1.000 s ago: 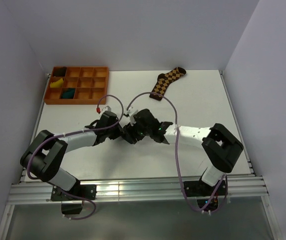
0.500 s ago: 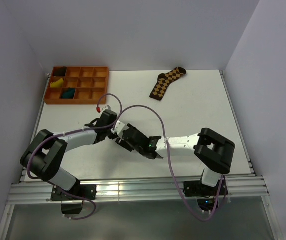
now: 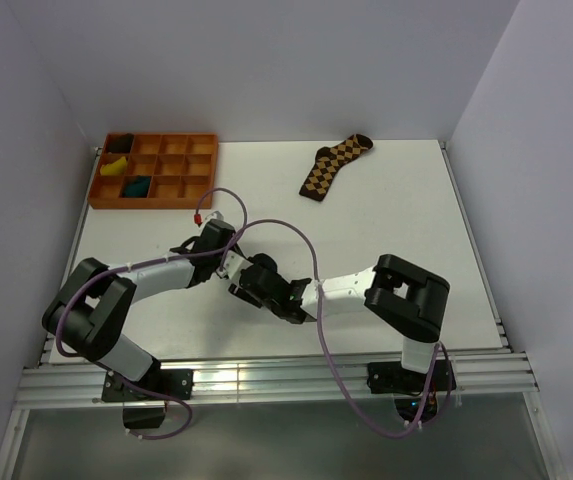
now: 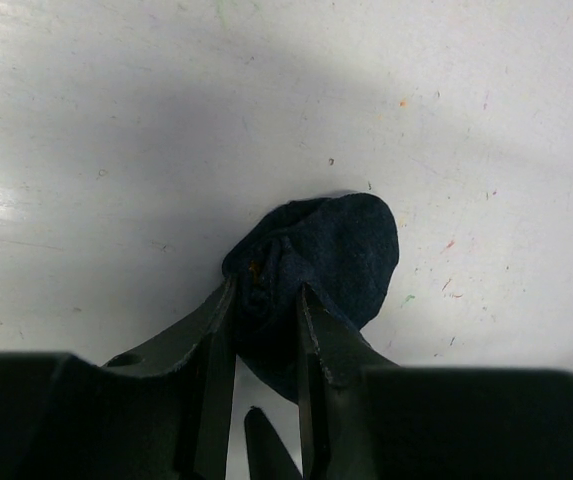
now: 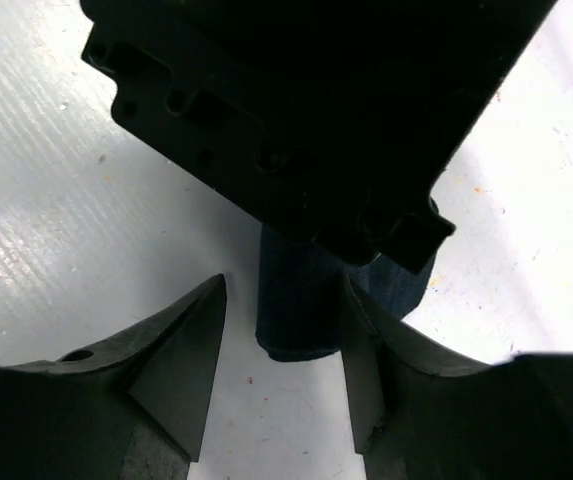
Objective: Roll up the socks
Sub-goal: Roll the sock at the center of the board.
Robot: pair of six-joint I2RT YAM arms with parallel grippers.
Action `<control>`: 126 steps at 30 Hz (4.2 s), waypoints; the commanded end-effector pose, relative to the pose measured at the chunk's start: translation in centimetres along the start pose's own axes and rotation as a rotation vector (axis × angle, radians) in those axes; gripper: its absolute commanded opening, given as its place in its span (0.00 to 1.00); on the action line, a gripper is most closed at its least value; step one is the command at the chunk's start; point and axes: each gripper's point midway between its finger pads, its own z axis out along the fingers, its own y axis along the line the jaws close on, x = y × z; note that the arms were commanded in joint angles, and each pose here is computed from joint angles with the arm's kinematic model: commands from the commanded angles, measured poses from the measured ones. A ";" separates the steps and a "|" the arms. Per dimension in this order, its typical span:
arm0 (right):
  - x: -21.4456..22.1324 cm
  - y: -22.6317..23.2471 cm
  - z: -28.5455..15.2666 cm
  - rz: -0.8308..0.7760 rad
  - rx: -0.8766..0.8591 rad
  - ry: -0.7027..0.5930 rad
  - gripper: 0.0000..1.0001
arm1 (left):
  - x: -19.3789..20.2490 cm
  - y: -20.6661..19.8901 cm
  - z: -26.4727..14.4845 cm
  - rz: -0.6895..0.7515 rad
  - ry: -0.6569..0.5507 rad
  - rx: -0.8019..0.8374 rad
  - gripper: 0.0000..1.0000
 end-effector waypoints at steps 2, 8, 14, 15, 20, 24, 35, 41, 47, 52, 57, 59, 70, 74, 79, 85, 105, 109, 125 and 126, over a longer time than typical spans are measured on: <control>0.4 0.7 0.9 -0.014 -0.006 0.006 0.49 | 0.6 -0.2 0.1 0.044 0.024 -0.003 0.17; 1.5 0.8 1.1 0.014 -0.015 0.030 0.11 | 0.4 -0.3 -0.2 0.044 0.017 0.001 0.20; 2.6 0.0 0.6 0.130 -0.131 0.058 0.00 | -0.7 -0.6 -1.0 0.045 -0.032 0.009 0.65; 2.7 -0.1 0.6 0.148 -0.161 0.064 0.00 | -1.0 -0.7 -1.2 0.042 -0.043 0.013 0.68; 3.4 -1.0 0.0 0.292 -0.346 0.110 0.00 | -2.1 -0.6 -2.2 0.007 -0.101 0.024 0.77; 3.1 -1.3 -0.4 0.379 -0.467 0.138 0.00 | -3.2 -0.4 -3.2 -0.048 -0.151 0.049 0.76; 2.4 -1.6 -0.8 0.676 -0.751 0.196 0.00 | -3.2 -0.8 -3.9 -0.082 -0.170 0.155 0.72; 3.5 -2.1 -0.1 0.804 -0.776 0.240 0.00 | -2.1 -1.0 -2.7 -0.103 -0.127 0.177 0.68; 4.2 -1.8 0.4 0.843 -0.778 0.257 0.00 | -1.1 -1.0 -1.5 -0.119 -0.109 0.157 0.67; 4.3 -1.7 0.7 0.854 -0.780 0.258 0.00 | -1.1 -0.8 -0.5 -0.125 -0.123 0.126 0.66; 4.7 -1.6 0.6 0.865 -0.771 0.273 0.00 | -0.3 0.1 0.1 -0.120 -0.110 0.080 0.58; 4.4 -1.7 0.7 0.855 -0.769 0.248 0.00 | 0.2 0.3 0.1 -0.116 -0.102 0.073 0.49; 2.9 -2.8 -0.4 0.755 -0.686 0.141 0.32 | 1.1 0.9 0.3 -0.052 -0.071 0.028 0.00; 1.9 -4.0 -0.7 0.662 -0.561 0.092 0.50 | 1.0 0.7 0.2 -0.031 -0.068 0.017 0.00; 0.1 -5.4 -1.7 0.515 -0.377 0.022 0.59 | 0.5 0.4 -0.1 -0.010 -0.068 0.004 0.00; -0.7 -5.9 -2.5 0.306 -0.151 -0.042 0.60 | 0.4 0.0 -0.1 -0.001 -0.063 0.007 0.00; 0.5 -2.3 0.0 0.078 -0.018 -0.006 0.44 | 0.7 -0.6 -0.2 -0.009 -0.040 0.028 0.00; 0.9 -1.8 0.0 0.088 -0.047 0.004 0.07 | 0.8 -0.6 -0.3 -0.009 -0.036 0.027 0.06; 3.2 -2.6 -0.2 0.510 -0.393 0.152 0.00 | -2.0 -1.2 -3.5 -0.084 -0.162 0.063 0.82; 2.9 -2.3 -0.3 0.536 -0.435 0.152 0.00 | -2.4 -1.2 -3.9 -0.096 -0.179 0.069 0.81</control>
